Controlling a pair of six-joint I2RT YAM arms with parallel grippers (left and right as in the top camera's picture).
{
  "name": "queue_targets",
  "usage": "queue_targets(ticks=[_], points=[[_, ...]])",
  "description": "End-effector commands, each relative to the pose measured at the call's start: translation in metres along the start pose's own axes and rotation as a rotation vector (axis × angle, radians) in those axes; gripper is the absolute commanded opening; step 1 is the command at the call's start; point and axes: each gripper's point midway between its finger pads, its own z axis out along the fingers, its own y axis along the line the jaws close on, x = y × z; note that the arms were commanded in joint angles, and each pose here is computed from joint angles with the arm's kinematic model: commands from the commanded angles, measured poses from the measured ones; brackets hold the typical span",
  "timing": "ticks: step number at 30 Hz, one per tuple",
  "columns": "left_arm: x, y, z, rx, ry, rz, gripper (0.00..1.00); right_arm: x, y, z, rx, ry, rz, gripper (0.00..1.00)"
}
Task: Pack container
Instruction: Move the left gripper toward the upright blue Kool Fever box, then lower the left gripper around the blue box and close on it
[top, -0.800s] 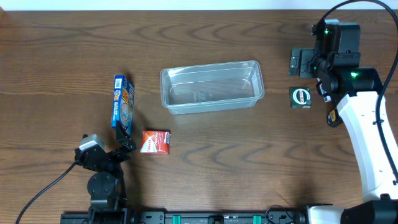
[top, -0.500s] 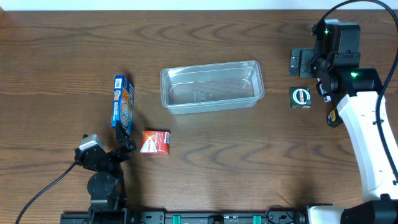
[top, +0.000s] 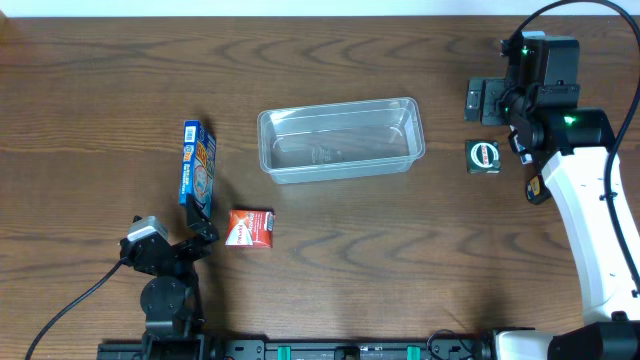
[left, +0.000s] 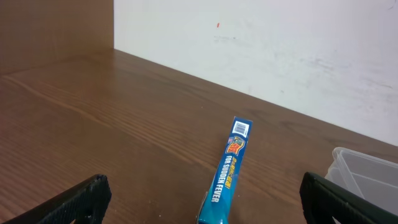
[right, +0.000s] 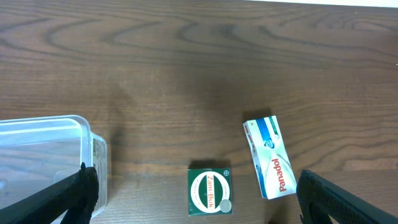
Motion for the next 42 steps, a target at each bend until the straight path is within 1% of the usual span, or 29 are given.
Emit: queue_targets(ticks=[1, 5, 8, 12, 15, 19, 21, 23, 25, 26, 27, 30, 32, 34, 35, 36, 39, 42], points=[[0.015, 0.006, 0.001, -0.027, 0.044, 0.041, 0.98, -0.003, -0.003, -0.004, 0.009, -0.011, 0.013, 0.99], [0.014, 0.007, 0.001, -0.029, 0.038, 0.040, 0.98, -0.003, -0.003, -0.004, 0.009, -0.011, 0.013, 0.99], [0.003, 0.004, 0.001, -0.021, -0.009, 0.024, 0.98, -0.003, -0.003, -0.004, 0.009, -0.011, 0.013, 0.99], [-0.014, -0.011, -0.001, 0.058, -0.059, 0.013, 0.98, -0.003, -0.003, -0.004, 0.009, -0.011, 0.013, 0.99], [-0.038, -0.027, -0.008, 0.128, -0.104, 0.068, 0.98, -0.003, -0.003, -0.004, 0.009, -0.011, 0.013, 0.99], [-0.098, -0.040, -0.026, 0.152, -0.151, 0.100, 0.98, -0.003, -0.003, -0.004, 0.009, -0.011, 0.013, 0.99], [-0.124, -0.045, -0.029, 0.141, -0.132, 0.142, 0.98, -0.003, -0.003, -0.004, 0.008, -0.011, 0.013, 0.99], [-0.135, -0.051, -0.023, 0.126, -0.050, 0.176, 0.98, -0.003, -0.003, -0.004, 0.009, -0.011, 0.013, 0.99], [-0.132, -0.055, -0.008, 0.109, 0.064, 0.205, 0.98, -0.003, -0.003, -0.004, 0.009, -0.011, 0.013, 0.99], [-0.125, -0.058, 0.005, 0.094, 0.154, 0.233, 0.98, -0.003, -0.003, -0.004, 0.009, -0.011, 0.013, 0.99], [-0.119, -0.059, 0.013, 0.086, 0.207, 0.257, 0.98, -0.003, -0.003, -0.004, 0.009, -0.011, 0.013, 0.99], [-0.090, -0.062, 0.046, 0.063, 0.395, 0.357, 0.98, -0.003, -0.003, -0.004, 0.009, -0.011, 0.013, 0.99], [-0.070, -0.065, 0.071, 0.050, 0.486, 0.378, 0.98, -0.003, -0.003, -0.004, 0.009, -0.011, 0.013, 0.99], [-0.052, -0.065, 0.088, 0.038, 0.544, 0.393, 0.98, -0.003, -0.003, -0.004, 0.009, -0.011, 0.013, 0.99], [-0.037, -0.062, 0.098, 0.023, 0.584, 0.403, 0.98, -0.003, -0.003, -0.004, 0.009, -0.011, 0.013, 0.99], [-0.030, -0.062, 0.108, 0.021, 0.590, 0.404, 0.98, -0.003, -0.003, -0.004, 0.008, -0.011, 0.013, 0.99], [-0.013, -0.062, 0.121, 0.017, 0.617, 0.410, 0.98, -0.003, -0.003, -0.004, 0.008, -0.011, 0.013, 0.99], [-0.009, -0.062, 0.122, 0.017, 0.630, 0.412, 0.98, -0.003, -0.003, -0.004, 0.009, -0.011, 0.013, 0.99]])
